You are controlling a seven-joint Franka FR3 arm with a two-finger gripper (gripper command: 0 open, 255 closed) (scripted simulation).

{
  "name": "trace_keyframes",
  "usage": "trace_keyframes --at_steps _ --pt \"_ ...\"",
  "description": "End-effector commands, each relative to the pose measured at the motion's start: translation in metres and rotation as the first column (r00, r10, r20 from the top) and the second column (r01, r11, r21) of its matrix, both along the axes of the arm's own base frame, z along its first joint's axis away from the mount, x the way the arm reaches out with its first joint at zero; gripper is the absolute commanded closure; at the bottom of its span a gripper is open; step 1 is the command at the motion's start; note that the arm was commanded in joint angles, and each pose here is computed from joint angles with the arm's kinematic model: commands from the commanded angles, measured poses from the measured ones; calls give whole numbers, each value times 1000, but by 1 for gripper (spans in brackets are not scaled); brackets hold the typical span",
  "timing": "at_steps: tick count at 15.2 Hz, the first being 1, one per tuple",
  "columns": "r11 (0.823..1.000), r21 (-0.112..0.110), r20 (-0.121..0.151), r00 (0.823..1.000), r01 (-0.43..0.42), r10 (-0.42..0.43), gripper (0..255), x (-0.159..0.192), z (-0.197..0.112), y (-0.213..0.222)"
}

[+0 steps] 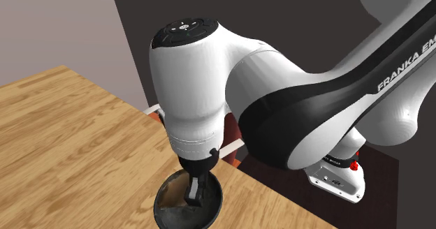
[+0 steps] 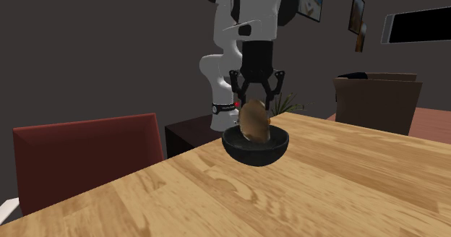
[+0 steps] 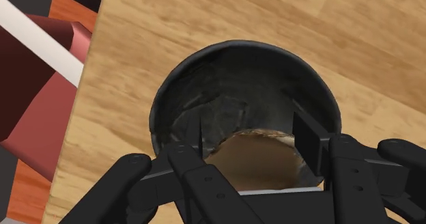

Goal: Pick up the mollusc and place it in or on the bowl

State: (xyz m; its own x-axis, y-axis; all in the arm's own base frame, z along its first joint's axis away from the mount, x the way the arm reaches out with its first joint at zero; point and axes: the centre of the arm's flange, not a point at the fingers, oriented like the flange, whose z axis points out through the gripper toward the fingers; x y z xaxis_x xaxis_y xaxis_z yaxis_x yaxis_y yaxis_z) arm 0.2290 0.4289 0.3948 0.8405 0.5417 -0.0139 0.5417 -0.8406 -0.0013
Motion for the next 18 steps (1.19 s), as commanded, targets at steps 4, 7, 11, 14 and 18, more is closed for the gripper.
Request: trace_keyframes --at_steps 4,7,11,14,18 --pt "1000 1 1 1000 0 0 255 -1 -26 -1" --pt "1000 1 1 1000 0 0 255 -1 -44 -1" --pt "1000 1 1 1000 0 0 255 -1 -44 -1" --pt "1000 1 1 1000 0 0 255 -1 -44 -1" --pt "1000 1 1 1000 0 0 0 -1 -44 -1"
